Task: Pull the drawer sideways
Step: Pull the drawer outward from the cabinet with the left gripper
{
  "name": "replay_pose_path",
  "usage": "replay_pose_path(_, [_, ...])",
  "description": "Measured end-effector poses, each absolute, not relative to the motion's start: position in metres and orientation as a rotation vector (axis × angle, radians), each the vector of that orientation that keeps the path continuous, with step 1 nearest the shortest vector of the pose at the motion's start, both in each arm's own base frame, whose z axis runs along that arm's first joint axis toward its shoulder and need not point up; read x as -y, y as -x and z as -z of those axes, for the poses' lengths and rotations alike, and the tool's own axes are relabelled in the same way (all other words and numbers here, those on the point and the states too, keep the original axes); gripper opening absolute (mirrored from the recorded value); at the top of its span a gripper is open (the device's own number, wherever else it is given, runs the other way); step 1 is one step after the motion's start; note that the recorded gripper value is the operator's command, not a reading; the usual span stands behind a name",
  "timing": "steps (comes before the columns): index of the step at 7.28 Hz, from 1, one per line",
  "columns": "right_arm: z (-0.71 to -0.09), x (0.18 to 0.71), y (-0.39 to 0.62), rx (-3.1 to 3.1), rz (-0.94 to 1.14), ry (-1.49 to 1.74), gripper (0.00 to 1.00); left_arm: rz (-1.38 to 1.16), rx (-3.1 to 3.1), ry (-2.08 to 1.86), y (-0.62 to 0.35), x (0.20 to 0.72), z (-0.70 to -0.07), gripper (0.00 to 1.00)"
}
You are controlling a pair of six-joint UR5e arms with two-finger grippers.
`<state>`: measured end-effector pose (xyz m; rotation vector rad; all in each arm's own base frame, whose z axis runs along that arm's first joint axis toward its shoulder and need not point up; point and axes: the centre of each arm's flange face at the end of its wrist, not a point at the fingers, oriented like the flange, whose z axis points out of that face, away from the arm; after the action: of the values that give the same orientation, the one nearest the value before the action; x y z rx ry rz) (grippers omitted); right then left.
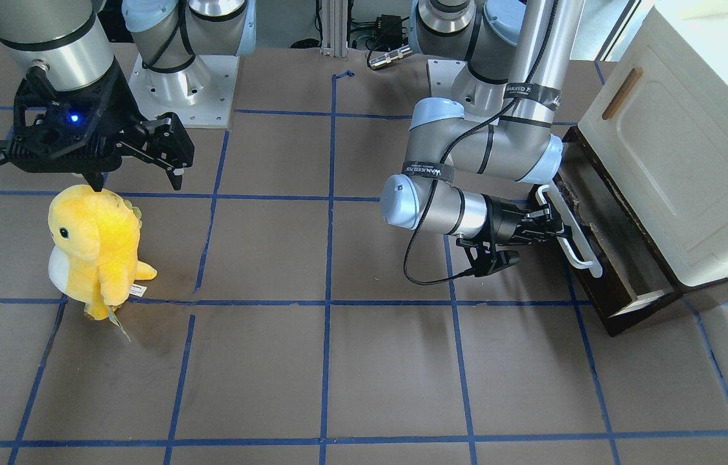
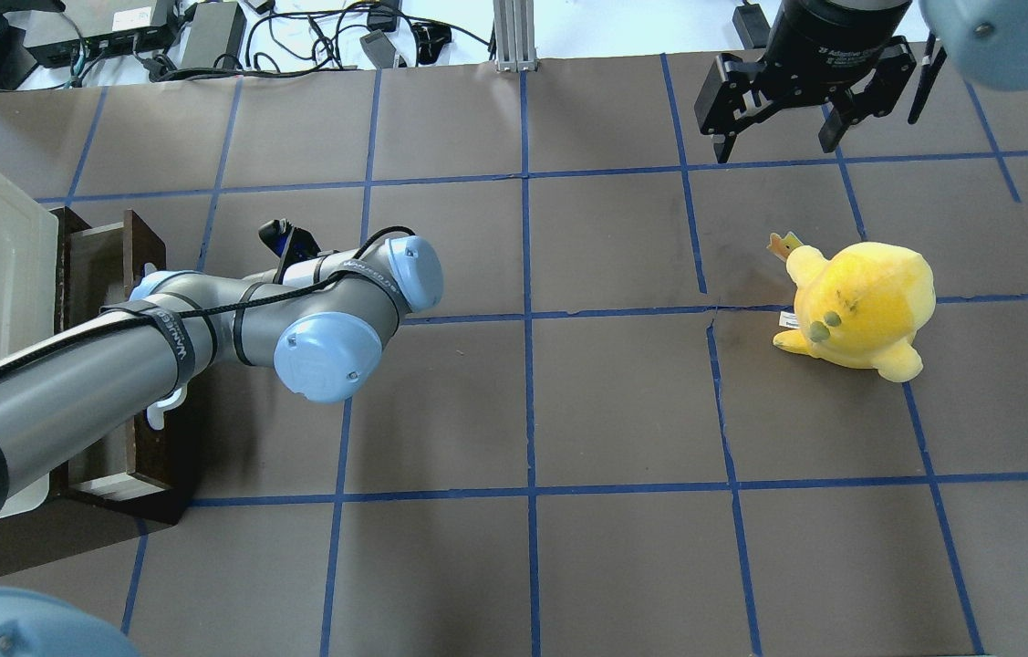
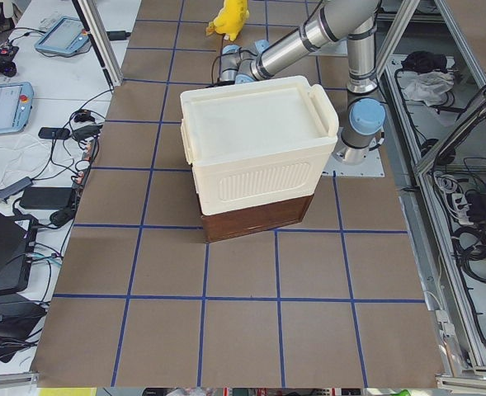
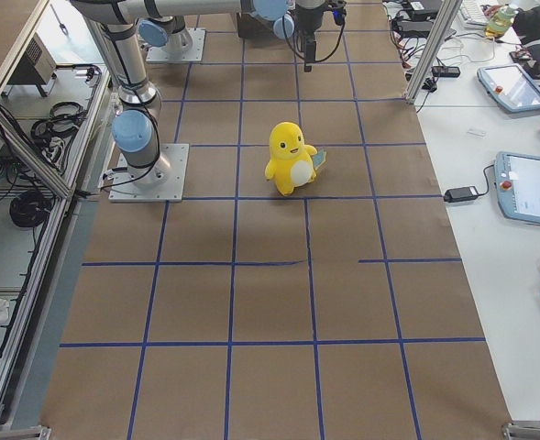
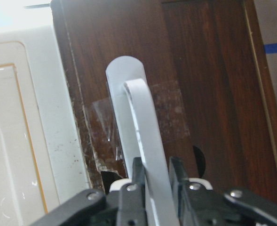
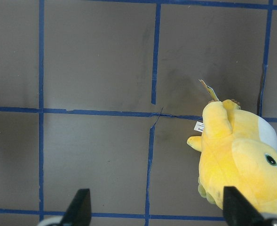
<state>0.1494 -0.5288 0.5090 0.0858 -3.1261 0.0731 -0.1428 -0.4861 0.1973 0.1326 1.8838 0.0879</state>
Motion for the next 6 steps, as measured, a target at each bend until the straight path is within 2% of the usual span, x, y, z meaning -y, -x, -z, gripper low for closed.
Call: replay_pose_path(6, [-0.509,0.529,-0.149,3.126,-0.073,-0.086,1.0,-0.059,-1.915,-0.141,0.162,0.49,-0.207,0.24])
